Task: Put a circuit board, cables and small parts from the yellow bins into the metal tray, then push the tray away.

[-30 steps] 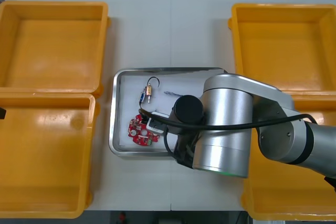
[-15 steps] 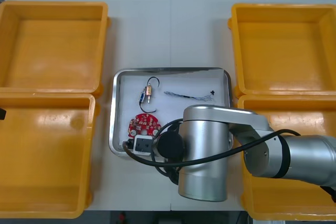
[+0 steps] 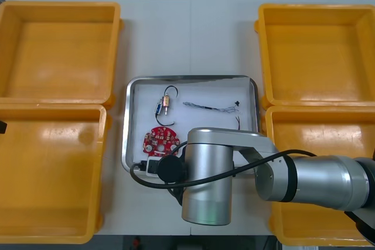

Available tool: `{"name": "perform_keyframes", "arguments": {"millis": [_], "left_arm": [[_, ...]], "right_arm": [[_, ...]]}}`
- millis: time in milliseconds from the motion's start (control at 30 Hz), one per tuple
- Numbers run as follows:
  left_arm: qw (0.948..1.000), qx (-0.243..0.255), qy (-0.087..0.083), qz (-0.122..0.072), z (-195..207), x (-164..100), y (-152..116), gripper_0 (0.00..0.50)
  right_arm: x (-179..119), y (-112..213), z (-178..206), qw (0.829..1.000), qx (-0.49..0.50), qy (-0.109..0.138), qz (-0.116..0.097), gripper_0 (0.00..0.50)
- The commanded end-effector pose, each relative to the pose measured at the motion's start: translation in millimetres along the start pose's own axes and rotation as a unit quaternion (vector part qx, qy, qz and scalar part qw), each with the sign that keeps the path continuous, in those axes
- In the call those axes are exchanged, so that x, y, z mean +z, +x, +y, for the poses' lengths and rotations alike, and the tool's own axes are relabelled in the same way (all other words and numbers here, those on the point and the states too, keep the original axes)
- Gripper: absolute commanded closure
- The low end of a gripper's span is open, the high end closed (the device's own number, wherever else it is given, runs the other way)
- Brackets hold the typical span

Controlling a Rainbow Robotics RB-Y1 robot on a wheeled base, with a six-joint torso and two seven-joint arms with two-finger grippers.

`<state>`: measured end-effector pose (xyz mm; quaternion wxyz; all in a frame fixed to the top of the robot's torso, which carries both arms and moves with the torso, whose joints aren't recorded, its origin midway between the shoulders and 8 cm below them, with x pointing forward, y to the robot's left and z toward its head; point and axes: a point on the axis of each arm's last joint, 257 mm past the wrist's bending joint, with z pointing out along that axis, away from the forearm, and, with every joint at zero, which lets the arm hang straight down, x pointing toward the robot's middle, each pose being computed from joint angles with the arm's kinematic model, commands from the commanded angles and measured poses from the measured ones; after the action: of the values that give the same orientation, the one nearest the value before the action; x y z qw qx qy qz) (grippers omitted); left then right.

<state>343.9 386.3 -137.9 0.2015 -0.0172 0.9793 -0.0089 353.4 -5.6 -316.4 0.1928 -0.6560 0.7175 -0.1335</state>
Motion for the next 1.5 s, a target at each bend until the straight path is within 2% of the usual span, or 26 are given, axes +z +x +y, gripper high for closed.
{"name": "perform_keyframes", "arguments": {"millis": [33,167,233,267,300,800,900,967,1300,1500], "left_arm": [[0.9987,0.045,-0.024,-0.007,11.0,-13.8,-1.1,0.0],[0.9987,0.045,-0.024,-0.007,11.0,-13.8,-1.1,0.0],[0.9987,0.045,-0.024,-0.007,11.0,-13.8,-1.1,0.0],[0.9987,0.045,-0.024,-0.007,11.0,-13.8,-1.1,0.0],[0.9987,0.045,-0.024,-0.007,11.0,-13.8,-1.1,0.0],[0.9987,0.045,-0.024,-0.007,11.0,-13.8,-1.1,0.0],[0.9987,0.045,-0.024,-0.007,11.0,-13.8,-1.1,0.0],[0.9987,0.045,-0.024,-0.007,11.0,-13.8,-1.1,0.0],[0.9987,0.045,-0.024,-0.007,11.0,-13.8,-1.1,0.0],[0.9987,0.045,-0.024,-0.007,11.0,-13.8,-1.1,0.0]], "right_arm": [[-8.4,-21.3,1.0,0.999,-0.039,0.008,-0.02,0.0],[-7.5,-20.0,2.3,0.999,-0.041,0.008,-0.018,0.0],[-7.4,-18.3,2.2,0.999,-0.042,0.008,-0.015,0.275],[-7.6,-19.1,2.6,0.999,-0.042,0.008,-0.016,0.357],[-7.6,-18.7,2.5,0.999,-0.041,0.008,-0.015,0.493],[-13.7,-27.6,-9.5,0.998,-0.054,0.03,-0.019,0.5],[-13.1,-25.6,-15.5,0.996,-0.069,0.049,-0.012,0.5],[-12.8,-24.4,-23.4,0.994,-0.083,0.072,-0.008,0.5],[-15.5,-20.6,-55.1,0.989,-0.091,0.116,0.006,0.5],[-20.1,-25.5,-85.4,0.984,-0.087,0.152,0.016,0.5]]}}
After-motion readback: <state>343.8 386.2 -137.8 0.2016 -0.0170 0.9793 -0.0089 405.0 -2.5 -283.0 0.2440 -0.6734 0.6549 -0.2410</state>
